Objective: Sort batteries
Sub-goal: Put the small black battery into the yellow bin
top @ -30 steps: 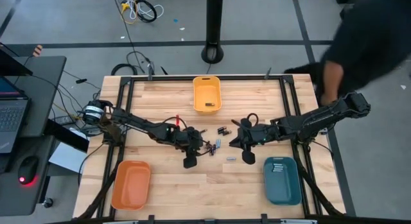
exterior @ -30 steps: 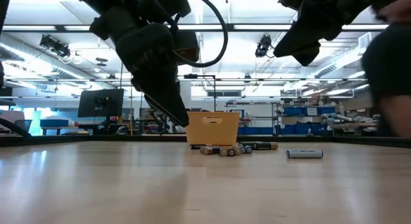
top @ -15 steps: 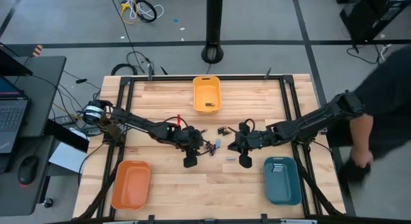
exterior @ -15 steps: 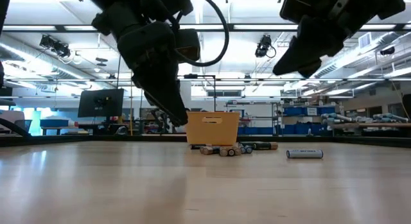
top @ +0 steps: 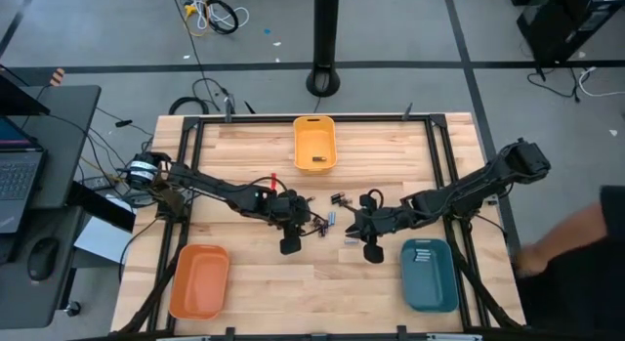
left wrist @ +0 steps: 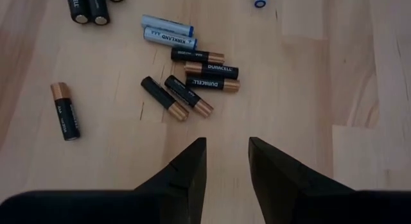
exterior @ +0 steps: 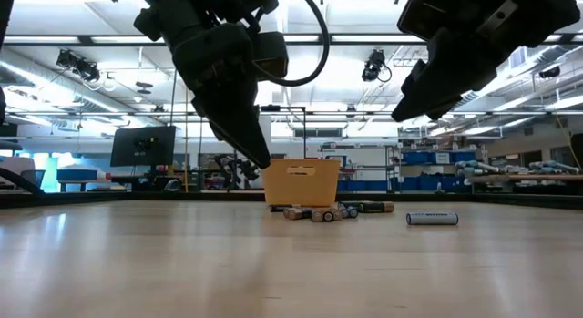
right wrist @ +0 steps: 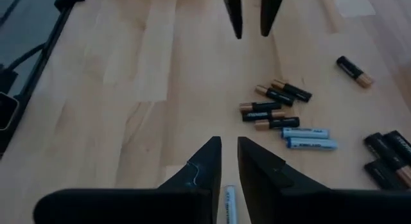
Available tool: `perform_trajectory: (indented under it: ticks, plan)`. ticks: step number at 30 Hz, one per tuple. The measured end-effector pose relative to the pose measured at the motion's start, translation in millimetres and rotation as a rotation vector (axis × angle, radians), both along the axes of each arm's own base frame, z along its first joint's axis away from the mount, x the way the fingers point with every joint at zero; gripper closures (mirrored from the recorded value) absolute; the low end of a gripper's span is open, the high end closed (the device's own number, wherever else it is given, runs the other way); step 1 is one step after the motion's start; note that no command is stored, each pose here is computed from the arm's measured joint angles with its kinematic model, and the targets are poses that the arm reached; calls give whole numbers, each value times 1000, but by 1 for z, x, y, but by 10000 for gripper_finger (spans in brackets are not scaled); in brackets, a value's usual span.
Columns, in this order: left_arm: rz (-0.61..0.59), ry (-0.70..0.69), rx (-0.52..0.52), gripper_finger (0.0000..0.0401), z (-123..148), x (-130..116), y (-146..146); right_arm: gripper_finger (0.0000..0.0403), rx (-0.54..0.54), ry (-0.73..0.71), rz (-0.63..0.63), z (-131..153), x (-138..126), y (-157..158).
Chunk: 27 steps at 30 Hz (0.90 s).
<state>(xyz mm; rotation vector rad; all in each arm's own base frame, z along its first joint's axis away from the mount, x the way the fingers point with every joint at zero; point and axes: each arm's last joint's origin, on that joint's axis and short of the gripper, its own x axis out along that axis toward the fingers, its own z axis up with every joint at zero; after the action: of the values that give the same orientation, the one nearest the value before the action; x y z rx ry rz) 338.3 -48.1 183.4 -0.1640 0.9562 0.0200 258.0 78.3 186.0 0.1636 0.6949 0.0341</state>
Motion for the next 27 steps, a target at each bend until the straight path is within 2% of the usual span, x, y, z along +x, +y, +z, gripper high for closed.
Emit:
perform_trajectory:
  ticks: [5, 22, 27]
  plan:
    - [-4, 6, 3, 278, 0, 0, 0, 334, 66, 4, 36, -2, 4, -1]
    - [-11, 18, -16, 271, 3, 1, -1, 329, 5, 21, 6, 14, 8, -1]
    - [58, 8, -3, 250, 4, 1, 1, 327, -20, 54, 19, 14, 6, 1]
